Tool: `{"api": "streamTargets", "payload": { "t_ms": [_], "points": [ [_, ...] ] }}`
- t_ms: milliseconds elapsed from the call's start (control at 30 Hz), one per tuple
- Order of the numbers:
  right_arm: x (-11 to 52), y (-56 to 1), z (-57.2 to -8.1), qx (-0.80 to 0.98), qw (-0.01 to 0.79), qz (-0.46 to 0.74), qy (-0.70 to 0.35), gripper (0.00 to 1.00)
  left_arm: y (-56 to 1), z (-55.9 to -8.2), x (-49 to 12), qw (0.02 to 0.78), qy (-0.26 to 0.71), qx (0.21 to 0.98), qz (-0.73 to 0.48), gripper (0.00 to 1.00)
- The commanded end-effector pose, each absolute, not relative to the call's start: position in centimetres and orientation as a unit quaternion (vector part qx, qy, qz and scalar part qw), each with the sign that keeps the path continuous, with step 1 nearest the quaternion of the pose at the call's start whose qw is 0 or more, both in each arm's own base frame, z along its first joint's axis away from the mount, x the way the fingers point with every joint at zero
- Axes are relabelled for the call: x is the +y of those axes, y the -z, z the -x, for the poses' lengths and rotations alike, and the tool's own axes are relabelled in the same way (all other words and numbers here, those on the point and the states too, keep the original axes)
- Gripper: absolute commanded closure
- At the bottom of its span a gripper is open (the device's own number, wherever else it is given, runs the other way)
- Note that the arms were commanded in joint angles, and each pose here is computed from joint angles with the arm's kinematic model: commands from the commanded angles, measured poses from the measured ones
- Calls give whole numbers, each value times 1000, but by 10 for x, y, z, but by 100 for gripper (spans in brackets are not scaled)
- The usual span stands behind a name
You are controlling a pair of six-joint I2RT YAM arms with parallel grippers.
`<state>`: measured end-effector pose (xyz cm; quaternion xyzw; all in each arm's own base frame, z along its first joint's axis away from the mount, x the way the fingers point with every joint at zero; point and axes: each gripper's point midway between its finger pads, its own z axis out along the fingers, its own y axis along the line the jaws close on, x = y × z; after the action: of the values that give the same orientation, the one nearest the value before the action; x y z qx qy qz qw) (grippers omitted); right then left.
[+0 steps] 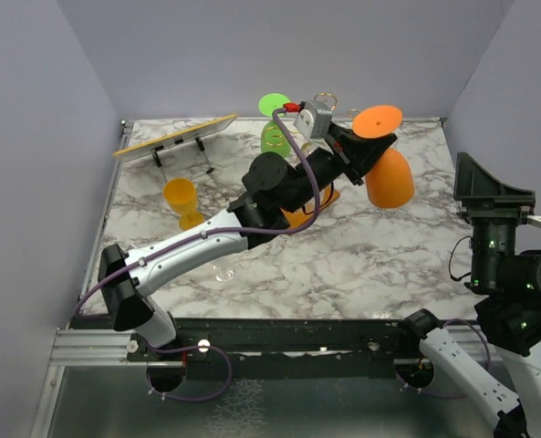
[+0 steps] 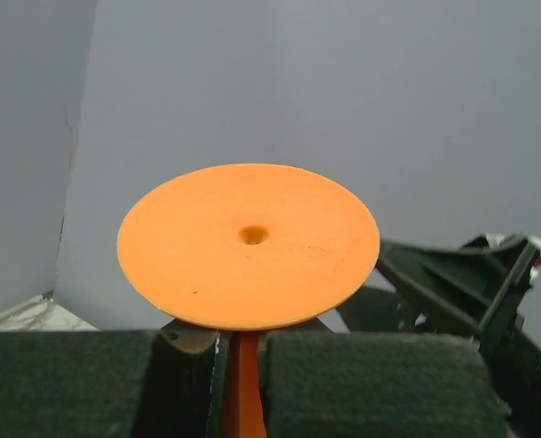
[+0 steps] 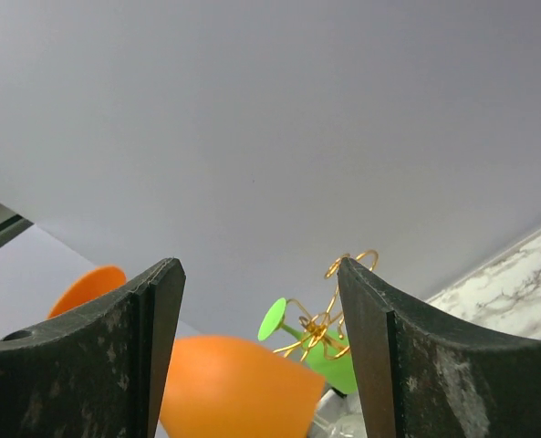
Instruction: Place the wine glass upside down on the wine glass rack
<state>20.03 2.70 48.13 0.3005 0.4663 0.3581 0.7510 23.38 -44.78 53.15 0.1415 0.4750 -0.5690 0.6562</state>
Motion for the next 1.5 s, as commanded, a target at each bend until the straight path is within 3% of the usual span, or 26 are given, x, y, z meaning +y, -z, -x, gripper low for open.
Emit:
{"api": "streamTargets", "payload": {
  "t_ms": [0,267,567,900,1133,1267,1300,1367,1467],
  "points": [
    [28,-498,-196,495,773,-247,-310,27,-540,-193,-436,673,561,411,-252,100],
    [80,-529,-171,524,759,-88,-375,27,-518,-167,-437,682,528,360,-357,100],
    [131,-525,-172,616,647,-39,-448,30,-507,-163,-440,699,488,323,-410,100],
    [151,-493,-190,689,568,-56,-447,53,-496,-162,-448,696,480,314,-433,100],
    [157,-495,-188,689,558,-46,-459,76,-490,-166,-453,693,478,321,-434,100],
    [158,-495,-187,688,556,-49,-465,96,-491,-166,-454,691,483,324,-430,100],
    [157,-495,-188,687,557,-52,-463,99,-492,-167,-454,691,484,326,-427,96],
    [150,-495,-192,689,566,-68,-449,99,-492,-167,-453,691,484,328,-425,64],
    [136,-495,-201,685,589,-93,-419,99,-491,-167,-449,687,490,339,-415,30]
  ]
}}
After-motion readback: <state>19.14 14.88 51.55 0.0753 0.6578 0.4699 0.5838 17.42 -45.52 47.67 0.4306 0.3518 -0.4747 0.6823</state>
